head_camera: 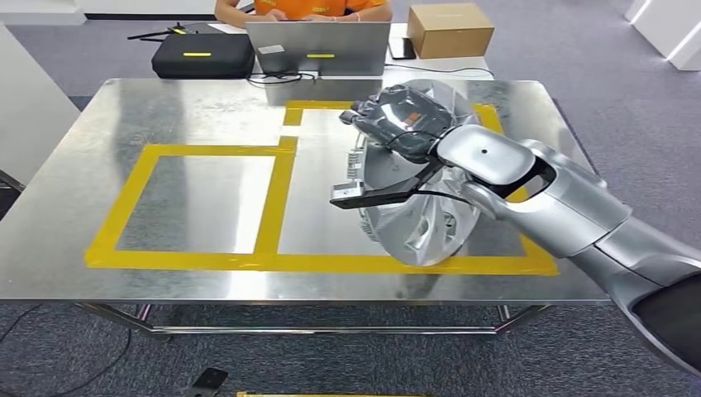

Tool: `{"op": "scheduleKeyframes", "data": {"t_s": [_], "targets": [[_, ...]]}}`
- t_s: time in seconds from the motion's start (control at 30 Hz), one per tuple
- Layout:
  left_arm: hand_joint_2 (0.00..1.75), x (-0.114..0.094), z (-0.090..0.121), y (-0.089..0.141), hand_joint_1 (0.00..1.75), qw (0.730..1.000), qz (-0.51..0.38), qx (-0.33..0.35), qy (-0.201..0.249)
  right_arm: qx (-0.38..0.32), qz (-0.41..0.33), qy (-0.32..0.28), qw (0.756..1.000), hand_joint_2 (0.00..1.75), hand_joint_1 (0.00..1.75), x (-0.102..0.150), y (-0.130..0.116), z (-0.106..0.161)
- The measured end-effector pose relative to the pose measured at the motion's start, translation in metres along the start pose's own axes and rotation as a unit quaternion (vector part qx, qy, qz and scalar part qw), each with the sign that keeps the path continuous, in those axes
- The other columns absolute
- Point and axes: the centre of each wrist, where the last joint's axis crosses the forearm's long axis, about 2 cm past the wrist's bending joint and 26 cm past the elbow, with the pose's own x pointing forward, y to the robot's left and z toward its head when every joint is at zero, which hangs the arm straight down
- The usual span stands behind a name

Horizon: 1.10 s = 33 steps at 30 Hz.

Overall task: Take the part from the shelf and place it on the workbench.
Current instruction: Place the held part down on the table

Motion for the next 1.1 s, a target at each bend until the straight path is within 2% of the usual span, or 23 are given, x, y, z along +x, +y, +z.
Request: {"op": "scheduleKeyframes", "data": {"t_s": [0.13, 0.37, 0.53, 0.67, 0.77, 0.9, 1.1], "targets": [[1.75, 0.000, 0.001, -0.002, 0.00, 1.000, 0.002, -0.007, -0.004, 0.032, -0.015, 0.005, 0.999, 1.75, 1.75, 0.004, 0.022, 0.006], [1.75, -0.004, 0.000, 0.001, 0.00, 0.998, 0.026, -0.044, -0.037, 0.098, -0.046, -0.004, 0.994, 1.75, 1.75, 0.017, 0.062, 0.022], [1.75, -0.006, 0.000, 0.003, 0.00, 0.997, 0.030, -0.051, -0.054, 0.110, -0.051, -0.007, 0.993, 1.75, 1.75, 0.020, 0.070, 0.026], [1.75, -0.005, -0.001, 0.004, 0.00, 0.997, 0.025, -0.037, -0.058, 0.111, -0.053, -0.011, 0.992, 0.00, 0.00, 0.022, 0.072, 0.027], [1.75, -0.004, -0.001, 0.005, 0.00, 0.998, 0.023, -0.026, -0.058, 0.104, -0.052, -0.016, 0.993, 0.00, 0.00, 0.025, 0.072, 0.027], [0.00, -0.004, -0.001, 0.006, 0.00, 0.998, 0.021, -0.008, -0.059, 0.082, -0.044, -0.026, 0.995, 0.00, 0.00, 0.033, 0.072, 0.029], [0.00, -0.001, -0.002, 0.005, 0.00, 0.999, 0.010, 0.012, -0.046, -0.011, 0.040, -0.045, 0.998, 0.00, 0.00, 0.038, 0.054, 0.024]]}}
